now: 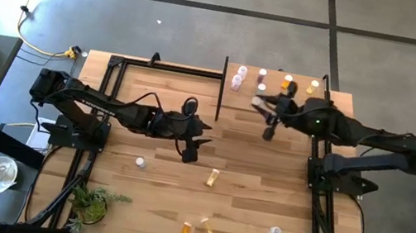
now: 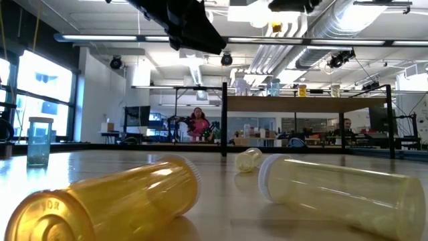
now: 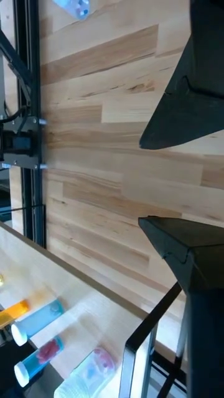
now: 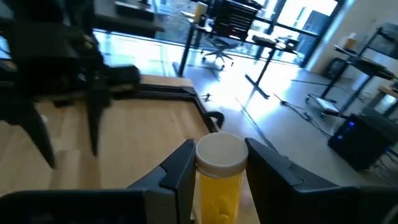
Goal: Pick and place medicine bottles onto shelf by color
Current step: Put the top orange pill bottle on the shelf aligned with the other orange pill bottle, then put the top yellow pill bottle on the shelf aligned with the other yellow pill bottle
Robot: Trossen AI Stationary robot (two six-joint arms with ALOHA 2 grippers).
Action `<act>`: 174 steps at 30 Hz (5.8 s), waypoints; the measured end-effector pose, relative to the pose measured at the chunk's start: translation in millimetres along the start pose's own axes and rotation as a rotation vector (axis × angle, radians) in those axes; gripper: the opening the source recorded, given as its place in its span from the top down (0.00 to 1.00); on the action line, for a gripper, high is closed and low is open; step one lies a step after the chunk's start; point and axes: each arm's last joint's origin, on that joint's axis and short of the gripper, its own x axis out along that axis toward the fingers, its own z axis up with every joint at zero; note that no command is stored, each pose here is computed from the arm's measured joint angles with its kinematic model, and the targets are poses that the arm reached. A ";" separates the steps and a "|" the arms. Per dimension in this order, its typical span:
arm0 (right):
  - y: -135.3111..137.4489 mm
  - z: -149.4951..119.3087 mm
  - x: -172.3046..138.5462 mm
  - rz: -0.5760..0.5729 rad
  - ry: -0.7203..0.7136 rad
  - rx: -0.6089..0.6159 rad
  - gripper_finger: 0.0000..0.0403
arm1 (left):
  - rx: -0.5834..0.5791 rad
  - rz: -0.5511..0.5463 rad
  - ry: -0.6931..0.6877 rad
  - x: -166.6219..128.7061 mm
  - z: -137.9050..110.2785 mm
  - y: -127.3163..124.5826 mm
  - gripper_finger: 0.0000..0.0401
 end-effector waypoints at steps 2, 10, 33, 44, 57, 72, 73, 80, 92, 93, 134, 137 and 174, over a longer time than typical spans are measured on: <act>-5.7 -12.3 -5.0 -0.035 0.005 0.021 0.72 | 0.003 0.000 0.007 0.0 -0.7 0.0 0.56; -22.1 -64.2 -17.8 -0.246 -0.052 0.161 0.72 | 0.005 0.000 0.012 0.1 -1.3 0.0 0.57; -20.9 -148.3 -17.1 -0.653 -0.080 0.365 0.72 | 0.013 0.000 0.014 0.2 -1.5 -0.1 0.57; -26.7 -160.2 -11.6 -0.660 -0.051 0.386 0.72 | 0.013 0.000 0.012 0.3 -1.4 -0.1 0.57; -29.7 -168.1 -1.9 -0.648 -0.003 0.365 0.72 | 0.013 0.000 0.011 0.3 -1.2 -0.2 0.57; -29.7 -168.1 -1.9 -0.649 -0.004 0.372 0.71 | 0.013 0.003 0.011 0.3 -1.2 -0.1 0.57; -29.7 -168.1 -1.9 -0.649 -0.004 0.372 0.70 | 0.013 0.003 0.011 0.3 -1.2 -0.1 0.57; -29.7 -168.6 -1.8 -0.652 -0.002 0.378 0.61 | 0.013 0.003 0.011 0.3 -1.2 -0.1 0.57; -31.3 -163.0 -6.2 -0.662 -0.049 0.385 0.54 | -0.002 0.001 0.012 0.3 -1.3 -0.2 0.57; -31.6 -162.0 -7.4 -0.663 -0.057 0.388 0.54 | -0.017 0.000 0.012 0.3 -1.3 -0.1 0.57; 0.5 -91.0 -30.8 -0.434 -0.072 0.235 0.54 | -0.372 -0.100 0.224 6.0 -0.6 -52.7 0.57; 1.2 -91.4 -30.7 -0.433 -0.068 0.232 0.54 | -0.392 -0.092 0.233 13.1 1.9 -57.1 0.57; 2.7 -95.3 -27.0 -0.447 -0.034 0.246 0.54 | -0.440 -0.086 0.397 94.0 -76.7 -108.8 0.57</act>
